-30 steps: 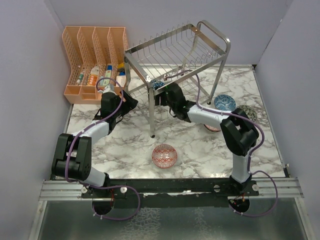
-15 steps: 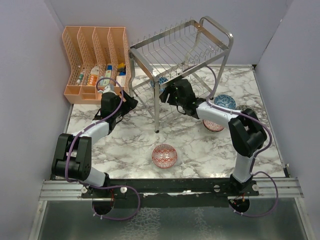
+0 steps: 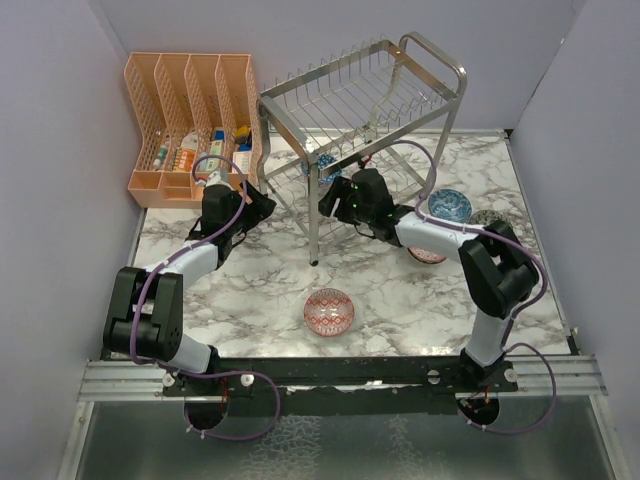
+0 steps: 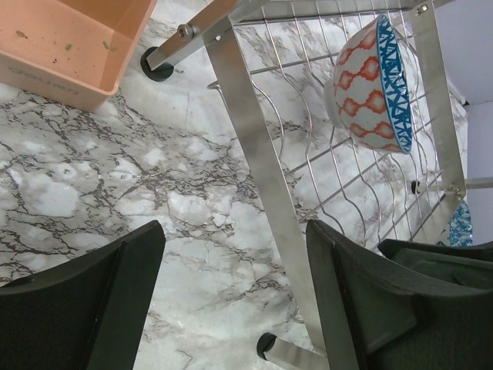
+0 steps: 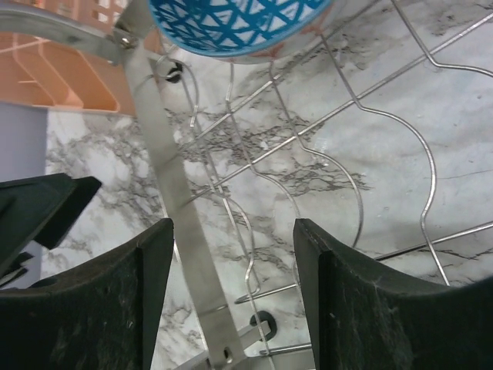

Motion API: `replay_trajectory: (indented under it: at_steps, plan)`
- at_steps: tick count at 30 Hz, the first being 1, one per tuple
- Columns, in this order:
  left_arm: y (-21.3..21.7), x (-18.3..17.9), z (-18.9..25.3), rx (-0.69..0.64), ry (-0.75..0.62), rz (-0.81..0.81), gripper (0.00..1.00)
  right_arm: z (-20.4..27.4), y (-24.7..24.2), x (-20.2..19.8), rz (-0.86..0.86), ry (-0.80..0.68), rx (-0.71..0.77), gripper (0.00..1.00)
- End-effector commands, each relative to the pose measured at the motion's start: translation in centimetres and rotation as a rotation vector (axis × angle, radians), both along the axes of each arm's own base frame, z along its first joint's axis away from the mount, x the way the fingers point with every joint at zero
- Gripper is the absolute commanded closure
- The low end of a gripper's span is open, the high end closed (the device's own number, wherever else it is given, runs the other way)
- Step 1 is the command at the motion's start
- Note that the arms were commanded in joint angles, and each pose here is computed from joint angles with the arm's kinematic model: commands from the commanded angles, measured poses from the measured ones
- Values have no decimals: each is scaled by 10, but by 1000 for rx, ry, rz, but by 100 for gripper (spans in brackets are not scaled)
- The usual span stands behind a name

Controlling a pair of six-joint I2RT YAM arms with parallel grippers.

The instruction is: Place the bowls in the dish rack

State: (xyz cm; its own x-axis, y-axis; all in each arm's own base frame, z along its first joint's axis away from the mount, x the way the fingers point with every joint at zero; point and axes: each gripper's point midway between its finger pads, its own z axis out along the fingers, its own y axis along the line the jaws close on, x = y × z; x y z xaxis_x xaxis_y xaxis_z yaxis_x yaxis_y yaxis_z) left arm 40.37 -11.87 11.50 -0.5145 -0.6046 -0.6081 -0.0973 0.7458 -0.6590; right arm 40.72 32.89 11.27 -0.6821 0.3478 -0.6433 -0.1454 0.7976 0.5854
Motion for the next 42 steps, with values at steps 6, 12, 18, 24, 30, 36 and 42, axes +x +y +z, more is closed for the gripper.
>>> replay_trajectory:
  at_steps: [6,12,18,24,30,36,42]
  plan:
    - [-1,4,18,11,-56,-3,23,57,-12,16,-63,-4,266,38]
    - [-1,6,19,12,-58,-5,23,54,-21,39,-139,38,366,41]
    - [-2,7,17,13,-51,-7,23,54,-26,64,-180,53,433,44]
    - [-2,7,18,13,-52,-11,23,39,-29,79,-213,99,480,45]
    - [-3,7,18,12,-50,-14,23,29,-33,92,-253,118,496,46]
    - [-2,5,16,17,-46,-12,23,22,-28,108,-258,120,489,47]
    - [-1,4,15,21,-43,-13,23,7,-32,118,-302,125,449,48]
